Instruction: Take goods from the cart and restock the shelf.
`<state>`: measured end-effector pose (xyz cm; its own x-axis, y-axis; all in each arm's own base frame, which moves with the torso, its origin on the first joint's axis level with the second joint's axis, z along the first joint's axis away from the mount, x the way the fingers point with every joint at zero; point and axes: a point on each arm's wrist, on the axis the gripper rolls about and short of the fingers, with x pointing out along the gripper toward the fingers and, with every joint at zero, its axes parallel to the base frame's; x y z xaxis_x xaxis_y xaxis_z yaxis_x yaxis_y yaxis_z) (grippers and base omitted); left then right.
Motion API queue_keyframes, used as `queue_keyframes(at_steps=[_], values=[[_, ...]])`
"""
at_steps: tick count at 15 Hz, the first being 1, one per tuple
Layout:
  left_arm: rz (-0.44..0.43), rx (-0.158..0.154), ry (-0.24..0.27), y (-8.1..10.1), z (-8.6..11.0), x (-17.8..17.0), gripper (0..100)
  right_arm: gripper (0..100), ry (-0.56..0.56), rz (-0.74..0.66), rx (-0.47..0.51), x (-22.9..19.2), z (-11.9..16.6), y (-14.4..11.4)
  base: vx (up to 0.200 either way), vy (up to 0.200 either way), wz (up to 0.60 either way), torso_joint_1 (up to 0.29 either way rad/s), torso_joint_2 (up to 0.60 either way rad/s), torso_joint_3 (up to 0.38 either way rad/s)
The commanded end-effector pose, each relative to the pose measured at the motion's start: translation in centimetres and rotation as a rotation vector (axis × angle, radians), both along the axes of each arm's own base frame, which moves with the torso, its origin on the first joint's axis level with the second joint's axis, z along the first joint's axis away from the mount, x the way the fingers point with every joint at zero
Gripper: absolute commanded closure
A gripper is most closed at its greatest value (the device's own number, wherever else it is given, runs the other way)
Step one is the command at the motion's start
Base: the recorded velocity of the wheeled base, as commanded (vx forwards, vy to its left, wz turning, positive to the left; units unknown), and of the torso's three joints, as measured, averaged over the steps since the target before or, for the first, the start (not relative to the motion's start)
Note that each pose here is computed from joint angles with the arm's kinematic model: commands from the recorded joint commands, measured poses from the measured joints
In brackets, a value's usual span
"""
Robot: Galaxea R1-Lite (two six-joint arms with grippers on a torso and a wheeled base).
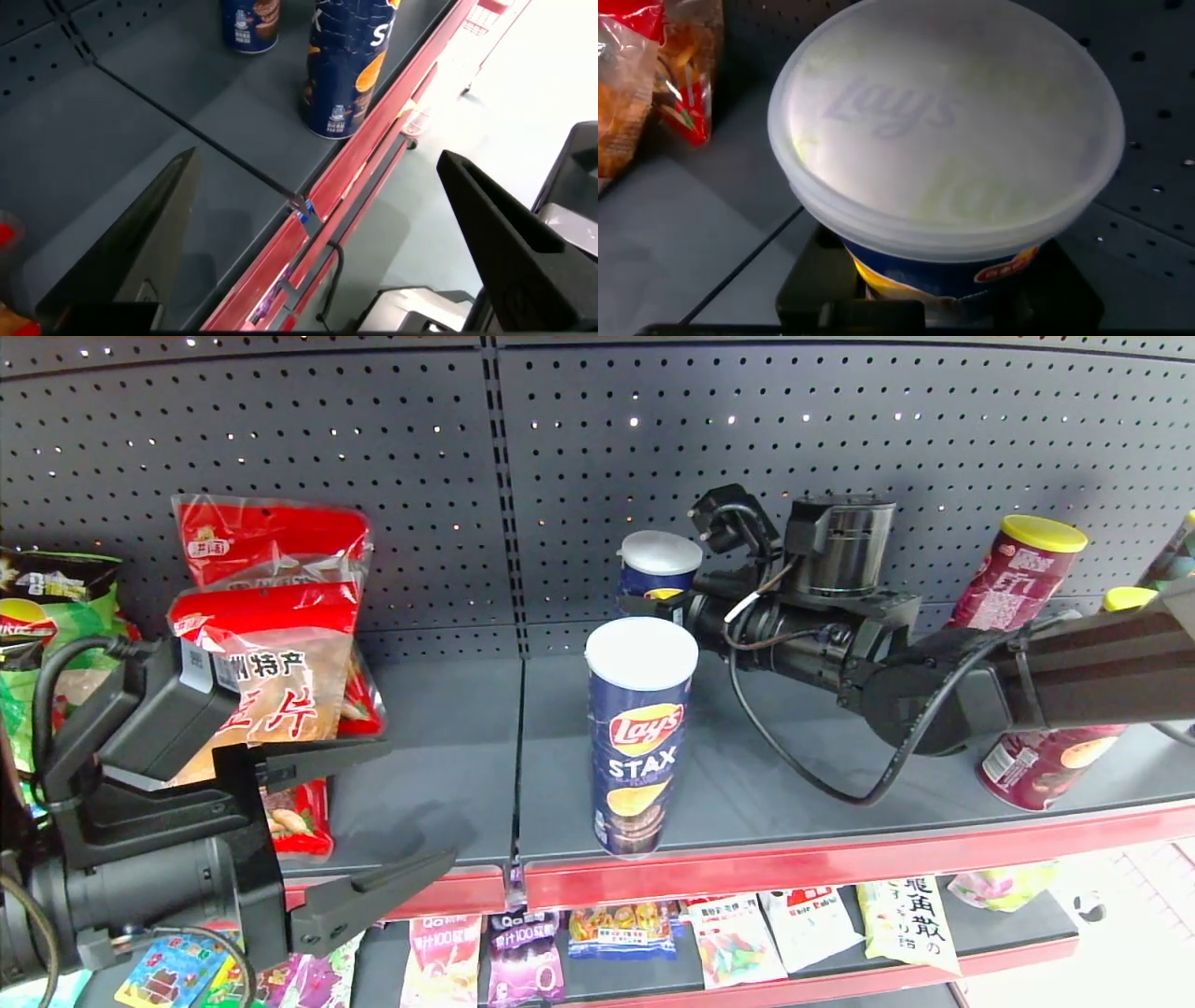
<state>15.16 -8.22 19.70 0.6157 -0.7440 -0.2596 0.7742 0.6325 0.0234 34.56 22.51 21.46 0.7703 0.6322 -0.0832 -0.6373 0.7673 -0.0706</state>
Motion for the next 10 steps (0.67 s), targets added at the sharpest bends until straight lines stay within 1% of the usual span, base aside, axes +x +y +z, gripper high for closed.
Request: queue_keyframes(at_steps=[1,7,8,10], values=[[0.0,0.0,0.002,-0.02,-0.03,0.04,0,100,0.0,-0.001,-0.001,0.81,-0.52,0.58,0.0,0.0,0.0,0.0,0.0,0.0],[0.001,0.005,0.014,-0.01,-0.31,0.03,0,100,0.0,-0.024,0.002,0.99,-0.6,0.78,0.0,0.0,0.0,0.0,0.0,0.0],[0.001,0.005,0.015,-0.02,-0.34,0.05,0,0,0.004,-0.034,-0.002,0.98,-0.73,0.75,0.0,0.0,0.0,0.0,0.0,0.0],[0.001,0.005,0.015,-0.02,-0.34,0.05,0,0,0.006,-0.033,0.004,0.88,-0.67,0.84,0.0,0.0,0.0,0.0,0.0,0.0]])
